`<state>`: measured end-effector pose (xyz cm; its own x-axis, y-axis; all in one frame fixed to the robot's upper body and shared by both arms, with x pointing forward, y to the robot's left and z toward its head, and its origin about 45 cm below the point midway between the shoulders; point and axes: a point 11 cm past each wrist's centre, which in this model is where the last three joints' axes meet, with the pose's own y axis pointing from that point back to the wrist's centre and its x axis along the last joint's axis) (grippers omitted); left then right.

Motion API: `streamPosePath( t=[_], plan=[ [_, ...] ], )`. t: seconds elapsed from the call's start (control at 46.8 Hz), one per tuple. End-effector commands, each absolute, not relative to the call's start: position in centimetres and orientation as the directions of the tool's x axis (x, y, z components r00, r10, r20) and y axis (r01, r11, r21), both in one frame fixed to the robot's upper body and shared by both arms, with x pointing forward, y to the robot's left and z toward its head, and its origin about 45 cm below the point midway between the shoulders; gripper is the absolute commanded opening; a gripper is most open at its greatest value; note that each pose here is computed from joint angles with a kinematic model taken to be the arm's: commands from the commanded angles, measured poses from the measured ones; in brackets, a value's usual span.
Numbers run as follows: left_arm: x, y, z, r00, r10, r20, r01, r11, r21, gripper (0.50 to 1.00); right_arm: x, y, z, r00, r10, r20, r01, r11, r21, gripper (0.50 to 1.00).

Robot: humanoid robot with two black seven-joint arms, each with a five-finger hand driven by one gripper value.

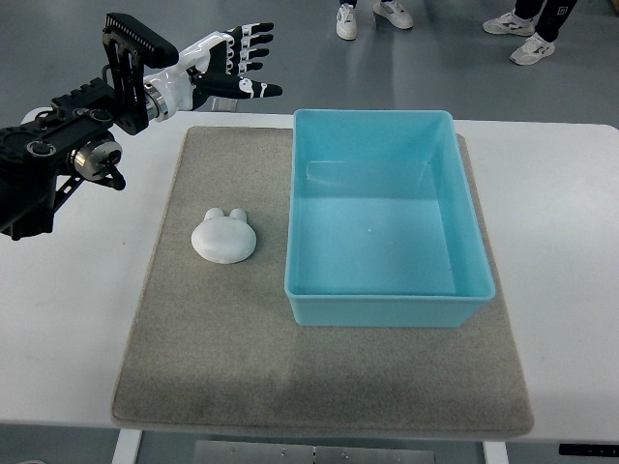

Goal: Place white toy into blue box with left hand
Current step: 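Swing the left hand over the white rabbit toy, fingers pointing down, then close the left hand fingers around the white rabbit toy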

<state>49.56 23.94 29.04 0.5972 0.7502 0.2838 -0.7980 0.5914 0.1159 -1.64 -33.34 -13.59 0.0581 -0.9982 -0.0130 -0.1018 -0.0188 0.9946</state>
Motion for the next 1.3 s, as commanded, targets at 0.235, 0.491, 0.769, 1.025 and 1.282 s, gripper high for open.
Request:
streamPosePath(
  t=[0.235,0.491,0.769,1.025,1.282],
  plan=[
    [45.4,24.8,29.6,0.75,0.427,0.505,-0.629,0.694,0.349,0.99,-1.6,-33.4,-13.6,0.059,-0.998,-0.012,-0.102,-0.018,0.995,0.936],
    [43.3,26.1,29.6,0.814,0.239,0.529,-0.52,0.706,0.481,0.99,-1.6,-33.4,-13.6,0.057,-0.998,-0.012,-0.102,-0.018,0.995,0.936],
    [42.7,26.4,29.2,0.804,0.1,0.586,-0.489,0.672,0.556,0.99,-1.6,-33.4,-13.6,0.057,-0.998,-0.012,-0.102,-0.018,0.995,0.936],
    [41.5,25.9,27.9,0.785,-0.102,0.611,-0.428,0.624,0.654,0.99,-1.6,-33.4,-13.6,0.057,-0.998,-0.012,-0.102,-0.018,0.995,0.936],
    [41.5,25.8,28.0,0.774,-0.146,0.616,-0.422,0.607,0.674,0.99,-1.6,-33.3,-13.6,0.059,-0.998,-0.014,-0.102,-0.02,0.995,0.936]
  ],
)
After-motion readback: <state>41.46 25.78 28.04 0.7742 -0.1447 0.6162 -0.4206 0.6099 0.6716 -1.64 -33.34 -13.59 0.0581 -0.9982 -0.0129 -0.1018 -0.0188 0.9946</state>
